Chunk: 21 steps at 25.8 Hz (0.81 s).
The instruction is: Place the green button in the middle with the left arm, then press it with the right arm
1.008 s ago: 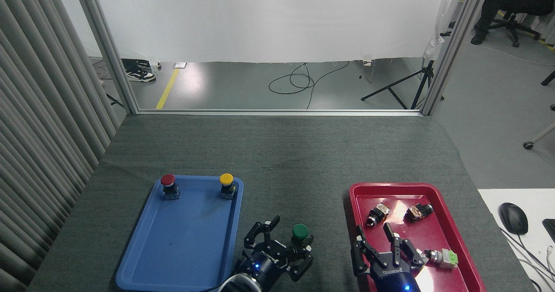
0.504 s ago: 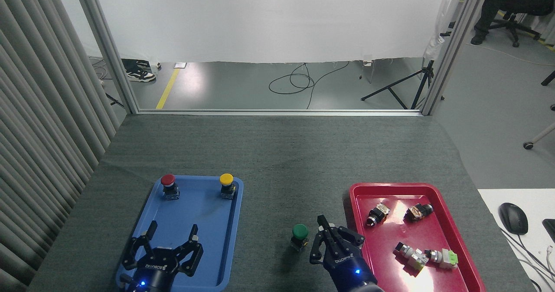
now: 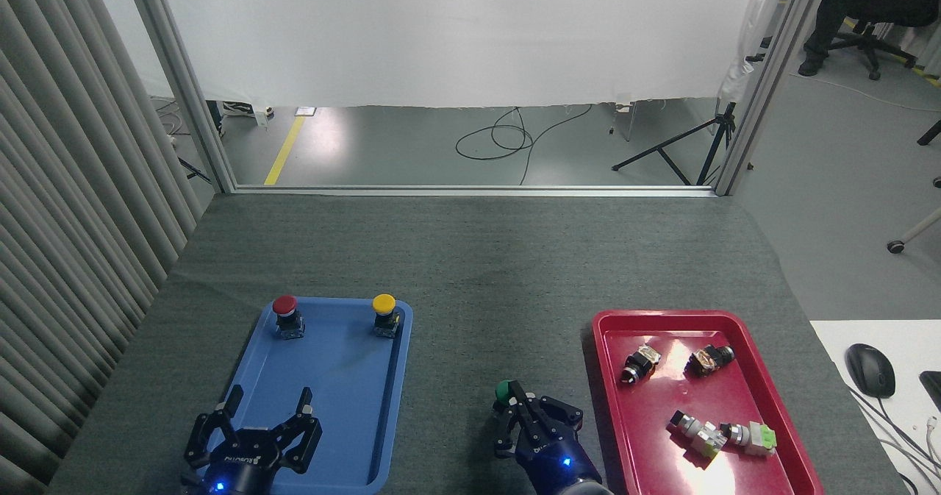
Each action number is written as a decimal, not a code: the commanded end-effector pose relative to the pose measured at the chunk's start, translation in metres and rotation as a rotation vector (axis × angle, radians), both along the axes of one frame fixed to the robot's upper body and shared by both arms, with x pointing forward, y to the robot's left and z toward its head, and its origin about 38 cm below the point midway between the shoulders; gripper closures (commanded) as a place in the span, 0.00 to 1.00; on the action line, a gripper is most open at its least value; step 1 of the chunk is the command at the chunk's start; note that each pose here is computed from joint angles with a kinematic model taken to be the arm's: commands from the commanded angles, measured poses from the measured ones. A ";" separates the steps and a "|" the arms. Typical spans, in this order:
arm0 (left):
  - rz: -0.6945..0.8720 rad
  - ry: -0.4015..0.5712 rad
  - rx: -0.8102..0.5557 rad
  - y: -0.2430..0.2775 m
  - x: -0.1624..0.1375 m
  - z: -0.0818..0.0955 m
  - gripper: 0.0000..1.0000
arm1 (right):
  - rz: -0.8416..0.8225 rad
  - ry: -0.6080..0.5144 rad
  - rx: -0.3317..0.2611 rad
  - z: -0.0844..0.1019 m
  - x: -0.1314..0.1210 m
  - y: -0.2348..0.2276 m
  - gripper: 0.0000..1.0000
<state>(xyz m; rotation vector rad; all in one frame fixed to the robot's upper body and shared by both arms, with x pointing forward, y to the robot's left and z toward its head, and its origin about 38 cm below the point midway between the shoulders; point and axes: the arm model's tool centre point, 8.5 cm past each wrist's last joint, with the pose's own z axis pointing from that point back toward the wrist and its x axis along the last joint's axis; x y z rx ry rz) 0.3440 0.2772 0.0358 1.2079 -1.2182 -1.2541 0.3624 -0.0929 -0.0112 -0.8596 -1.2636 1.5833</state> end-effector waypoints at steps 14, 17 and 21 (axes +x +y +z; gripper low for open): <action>0.012 0.005 0.002 0.005 0.003 -0.001 0.02 | -0.133 -0.203 0.094 0.066 0.008 -0.035 0.07; 0.011 0.008 0.002 0.005 0.002 -0.002 0.02 | -0.209 -0.210 0.087 0.066 -0.002 -0.071 0.00; 0.004 0.010 -0.001 0.004 0.003 -0.002 0.02 | -0.308 -0.184 0.053 0.056 -0.022 -0.114 0.00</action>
